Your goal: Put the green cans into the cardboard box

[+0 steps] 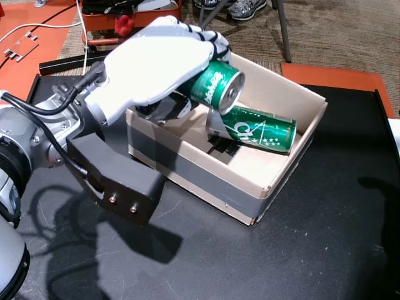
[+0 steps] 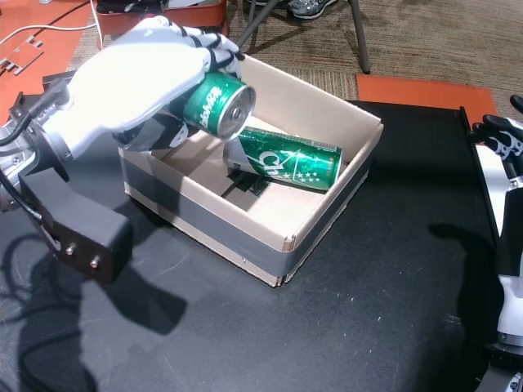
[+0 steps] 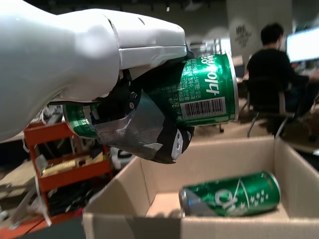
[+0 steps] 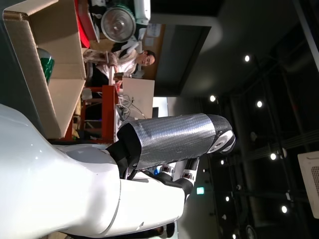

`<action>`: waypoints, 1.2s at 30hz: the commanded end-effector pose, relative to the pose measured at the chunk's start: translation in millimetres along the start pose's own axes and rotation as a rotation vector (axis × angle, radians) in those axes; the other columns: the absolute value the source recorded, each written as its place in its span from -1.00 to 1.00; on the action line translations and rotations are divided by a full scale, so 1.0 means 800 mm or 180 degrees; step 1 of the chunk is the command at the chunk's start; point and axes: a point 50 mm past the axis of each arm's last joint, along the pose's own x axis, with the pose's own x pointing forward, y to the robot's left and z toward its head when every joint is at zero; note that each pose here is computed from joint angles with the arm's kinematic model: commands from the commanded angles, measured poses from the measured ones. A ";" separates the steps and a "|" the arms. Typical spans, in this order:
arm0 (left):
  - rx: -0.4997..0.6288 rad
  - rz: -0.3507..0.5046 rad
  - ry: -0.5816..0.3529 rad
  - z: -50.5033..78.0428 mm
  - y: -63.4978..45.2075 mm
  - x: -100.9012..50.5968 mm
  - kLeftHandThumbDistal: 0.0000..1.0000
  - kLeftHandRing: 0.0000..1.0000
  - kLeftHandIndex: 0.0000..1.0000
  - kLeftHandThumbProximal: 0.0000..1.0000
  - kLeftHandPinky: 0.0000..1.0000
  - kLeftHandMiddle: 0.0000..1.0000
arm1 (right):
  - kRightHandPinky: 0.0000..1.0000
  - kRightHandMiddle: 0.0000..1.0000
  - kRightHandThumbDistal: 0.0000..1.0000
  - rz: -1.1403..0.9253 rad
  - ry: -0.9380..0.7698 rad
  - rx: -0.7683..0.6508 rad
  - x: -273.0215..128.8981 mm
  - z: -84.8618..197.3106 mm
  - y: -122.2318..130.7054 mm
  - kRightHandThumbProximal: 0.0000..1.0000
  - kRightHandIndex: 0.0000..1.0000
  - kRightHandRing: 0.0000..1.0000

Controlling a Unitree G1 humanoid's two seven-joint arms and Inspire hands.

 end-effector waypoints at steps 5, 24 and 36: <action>0.0147 -0.0130 0.0123 0.002 0.016 0.024 -0.83 0.50 -0.35 -1.00 0.44 0.20 | 0.38 0.07 0.27 0.0014 -0.0084 0.0024 0.004 -0.001 0.004 0.61 0.10 0.13; -0.0044 -0.0545 0.0060 0.040 -0.032 0.026 -0.83 0.28 -0.75 -1.00 -0.10 -0.05 | 0.37 0.05 0.20 0.0000 -0.0110 0.0029 0.000 0.001 0.009 0.60 0.08 0.10; -0.0031 -0.0699 0.0065 0.036 -0.033 0.023 -0.86 0.41 -0.48 -1.00 0.35 0.21 | 0.36 0.03 0.28 0.0038 -0.0100 0.0041 0.001 0.001 0.012 0.60 0.06 0.10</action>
